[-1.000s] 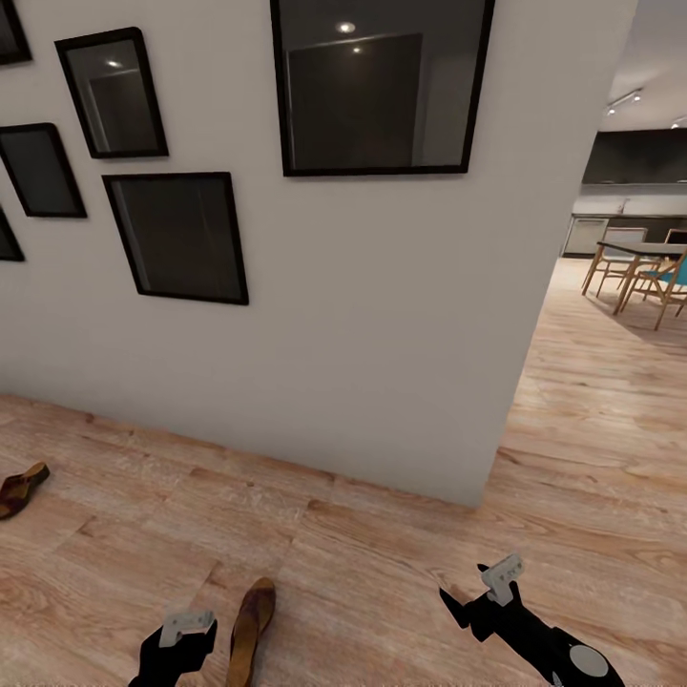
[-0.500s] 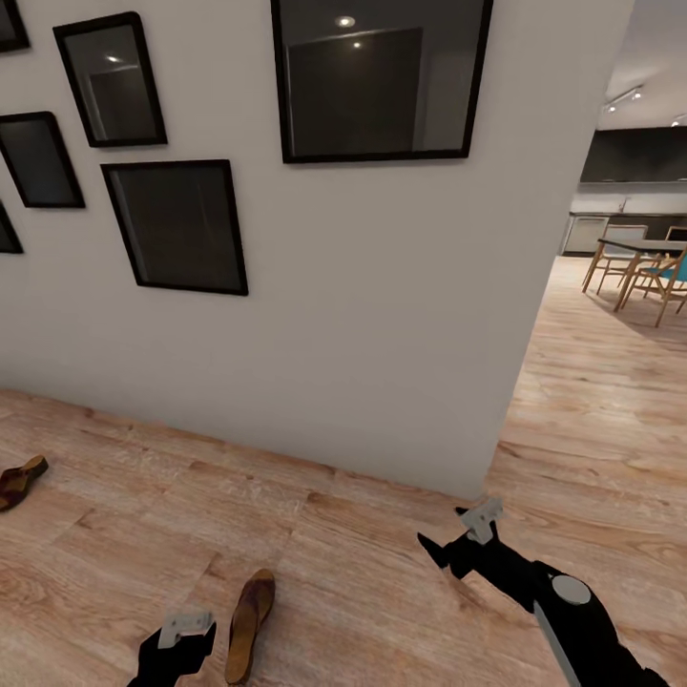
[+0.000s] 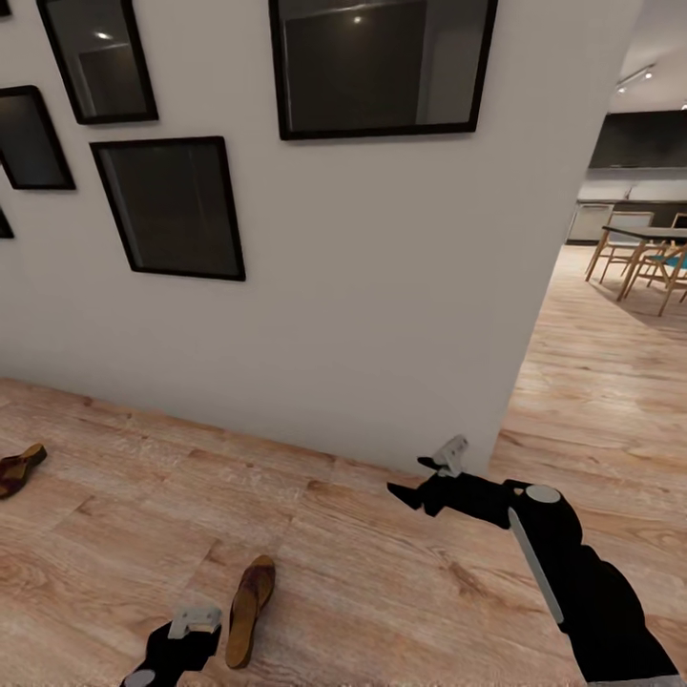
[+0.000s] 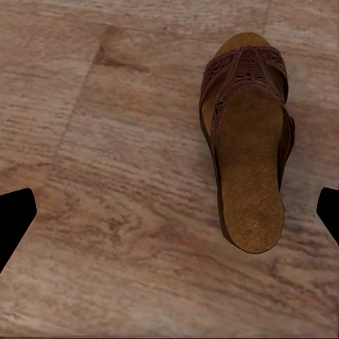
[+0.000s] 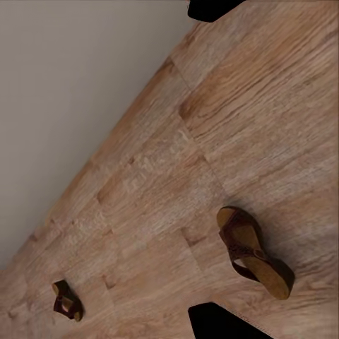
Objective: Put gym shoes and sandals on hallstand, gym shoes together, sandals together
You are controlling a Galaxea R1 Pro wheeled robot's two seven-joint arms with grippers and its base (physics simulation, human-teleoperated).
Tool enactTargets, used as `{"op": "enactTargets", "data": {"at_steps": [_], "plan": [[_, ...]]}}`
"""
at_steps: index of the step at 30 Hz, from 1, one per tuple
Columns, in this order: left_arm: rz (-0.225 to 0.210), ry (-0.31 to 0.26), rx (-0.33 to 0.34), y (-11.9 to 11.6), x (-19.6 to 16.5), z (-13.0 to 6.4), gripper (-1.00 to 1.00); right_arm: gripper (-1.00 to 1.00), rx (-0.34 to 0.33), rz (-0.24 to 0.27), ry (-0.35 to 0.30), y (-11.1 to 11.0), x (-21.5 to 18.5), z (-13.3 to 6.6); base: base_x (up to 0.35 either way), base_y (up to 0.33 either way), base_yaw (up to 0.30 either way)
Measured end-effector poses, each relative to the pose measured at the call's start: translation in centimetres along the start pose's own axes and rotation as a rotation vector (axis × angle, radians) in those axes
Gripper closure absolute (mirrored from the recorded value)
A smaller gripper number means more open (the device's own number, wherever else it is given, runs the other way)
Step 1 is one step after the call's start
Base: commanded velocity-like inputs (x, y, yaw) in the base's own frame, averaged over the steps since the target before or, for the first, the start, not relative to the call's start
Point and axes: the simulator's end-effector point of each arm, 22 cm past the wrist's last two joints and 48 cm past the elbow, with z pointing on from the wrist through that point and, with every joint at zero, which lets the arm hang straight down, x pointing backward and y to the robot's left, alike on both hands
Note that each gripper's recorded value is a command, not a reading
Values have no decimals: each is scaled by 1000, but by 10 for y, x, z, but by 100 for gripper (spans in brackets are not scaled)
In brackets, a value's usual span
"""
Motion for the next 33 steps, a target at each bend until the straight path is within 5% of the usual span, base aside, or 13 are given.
{"op": "enactTargets", "data": {"at_steps": [9,33], "plan": [[29,20,6,-3,-1,3,-100,-100,-13,11,22,-3,8,2,0,0,0],[25,69,25,-19,19,15,-100,-100,-5,40,91,-24,45,8,0,0,0]]}}
